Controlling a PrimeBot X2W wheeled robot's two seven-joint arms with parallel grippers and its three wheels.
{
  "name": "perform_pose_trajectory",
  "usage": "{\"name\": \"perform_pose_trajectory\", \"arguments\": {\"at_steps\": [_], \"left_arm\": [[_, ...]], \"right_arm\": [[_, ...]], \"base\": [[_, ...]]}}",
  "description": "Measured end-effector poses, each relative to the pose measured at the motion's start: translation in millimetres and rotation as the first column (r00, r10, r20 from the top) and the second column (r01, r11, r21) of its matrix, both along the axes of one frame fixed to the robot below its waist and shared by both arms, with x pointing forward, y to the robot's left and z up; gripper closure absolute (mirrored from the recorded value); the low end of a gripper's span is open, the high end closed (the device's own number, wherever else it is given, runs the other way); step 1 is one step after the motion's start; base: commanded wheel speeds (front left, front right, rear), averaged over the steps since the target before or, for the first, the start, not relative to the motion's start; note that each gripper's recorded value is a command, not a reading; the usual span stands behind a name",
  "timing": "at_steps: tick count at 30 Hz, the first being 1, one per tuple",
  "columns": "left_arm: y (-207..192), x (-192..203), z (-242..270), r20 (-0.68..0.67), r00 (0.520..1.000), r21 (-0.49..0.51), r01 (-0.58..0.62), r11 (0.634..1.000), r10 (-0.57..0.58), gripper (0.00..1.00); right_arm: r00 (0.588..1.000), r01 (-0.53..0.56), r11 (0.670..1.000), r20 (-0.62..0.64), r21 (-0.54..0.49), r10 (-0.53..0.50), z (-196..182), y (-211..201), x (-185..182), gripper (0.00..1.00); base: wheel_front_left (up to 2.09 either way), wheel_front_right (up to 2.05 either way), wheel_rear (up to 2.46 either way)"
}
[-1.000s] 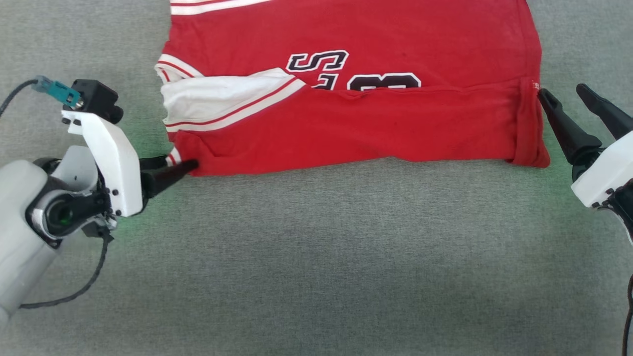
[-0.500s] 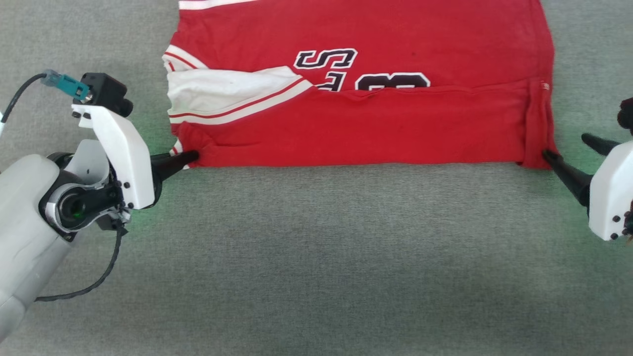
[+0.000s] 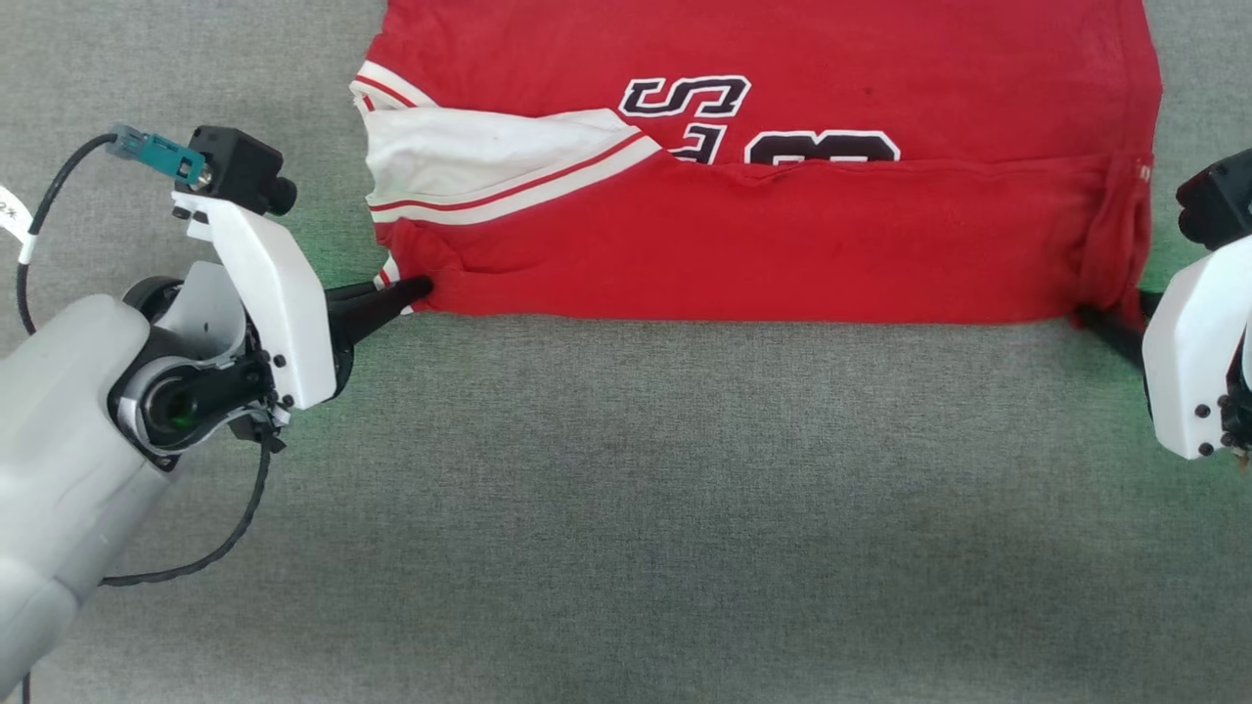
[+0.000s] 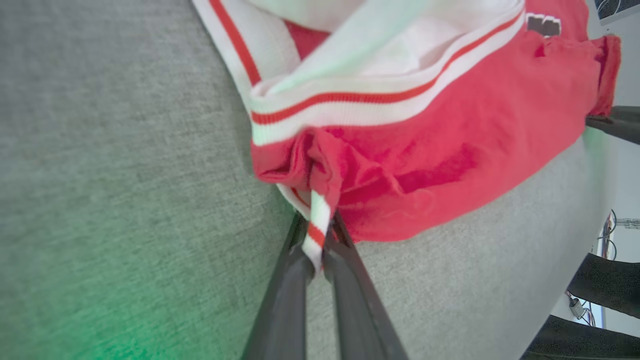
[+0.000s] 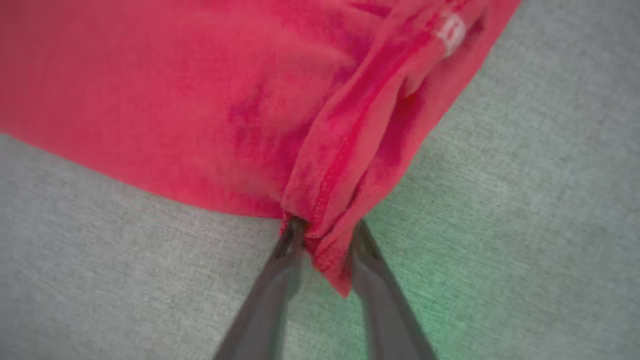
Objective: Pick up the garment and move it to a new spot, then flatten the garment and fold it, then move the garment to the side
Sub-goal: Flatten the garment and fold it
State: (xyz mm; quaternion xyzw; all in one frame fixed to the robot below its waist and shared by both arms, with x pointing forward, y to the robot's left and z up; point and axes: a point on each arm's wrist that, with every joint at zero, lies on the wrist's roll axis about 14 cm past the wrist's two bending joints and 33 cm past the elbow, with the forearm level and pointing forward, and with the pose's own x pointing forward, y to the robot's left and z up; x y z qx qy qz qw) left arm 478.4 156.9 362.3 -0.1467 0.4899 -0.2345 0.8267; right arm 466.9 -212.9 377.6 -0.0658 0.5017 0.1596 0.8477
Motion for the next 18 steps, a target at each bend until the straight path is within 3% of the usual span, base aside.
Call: {"name": "perform_pose_trajectory", "arguments": {"at_steps": [12,18], "left_arm": [[-3,-30,24,0.051,0.999,-0.054,0.0,0.999,0.003,1.0],[7,-61,40,0.078,0.997,-0.082,0.0,0.997,0.006,1.0]], "right_arm": [[0.996,0.035,0.997,0.08,0.063,-0.04,27,0,-8,1.0],[1.0,0.029,0.998,0.006,0.053,-0.029,27,-9,-42,1.0]], "base": [[0.0,0.0,0.0],[0.0,0.0,0.0]]}}
